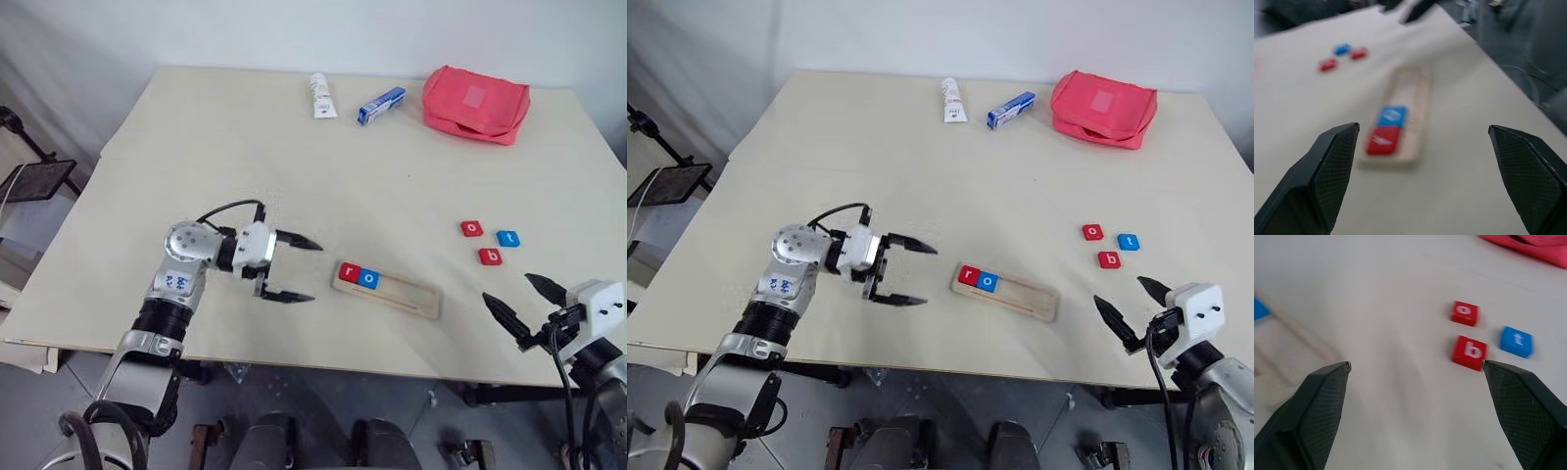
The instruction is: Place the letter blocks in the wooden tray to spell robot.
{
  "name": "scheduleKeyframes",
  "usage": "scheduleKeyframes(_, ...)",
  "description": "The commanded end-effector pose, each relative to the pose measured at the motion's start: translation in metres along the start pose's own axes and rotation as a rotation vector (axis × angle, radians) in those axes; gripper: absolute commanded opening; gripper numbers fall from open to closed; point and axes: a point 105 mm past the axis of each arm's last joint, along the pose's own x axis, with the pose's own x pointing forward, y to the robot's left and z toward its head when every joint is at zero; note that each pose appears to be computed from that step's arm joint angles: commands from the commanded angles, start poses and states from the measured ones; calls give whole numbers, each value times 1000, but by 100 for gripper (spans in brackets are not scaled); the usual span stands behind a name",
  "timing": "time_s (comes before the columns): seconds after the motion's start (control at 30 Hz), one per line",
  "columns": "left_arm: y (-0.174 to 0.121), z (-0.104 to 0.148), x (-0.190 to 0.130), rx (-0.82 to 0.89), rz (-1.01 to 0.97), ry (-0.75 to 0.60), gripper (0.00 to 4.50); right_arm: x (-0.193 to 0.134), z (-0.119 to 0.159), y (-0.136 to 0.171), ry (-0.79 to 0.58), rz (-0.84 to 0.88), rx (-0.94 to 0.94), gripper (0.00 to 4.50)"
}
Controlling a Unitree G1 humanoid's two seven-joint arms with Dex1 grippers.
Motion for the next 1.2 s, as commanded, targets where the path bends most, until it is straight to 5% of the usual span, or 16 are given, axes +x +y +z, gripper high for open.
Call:
scheduleKeyframes(0.03, -14, -8, 0, -3, -34, 11, 448, -3, 13, -16, -35, -132, 15, 450)
scheduleKeyframes(0.9, -3, 2, 2, -39, 163, -122, 448, 17, 7, -26, 37, -143, 14, 450)
scheduleKeyframes(1.2, 3, 0, 0, -62, 211, -124, 448, 56, -2, -42, 168, -116, 96, 450)
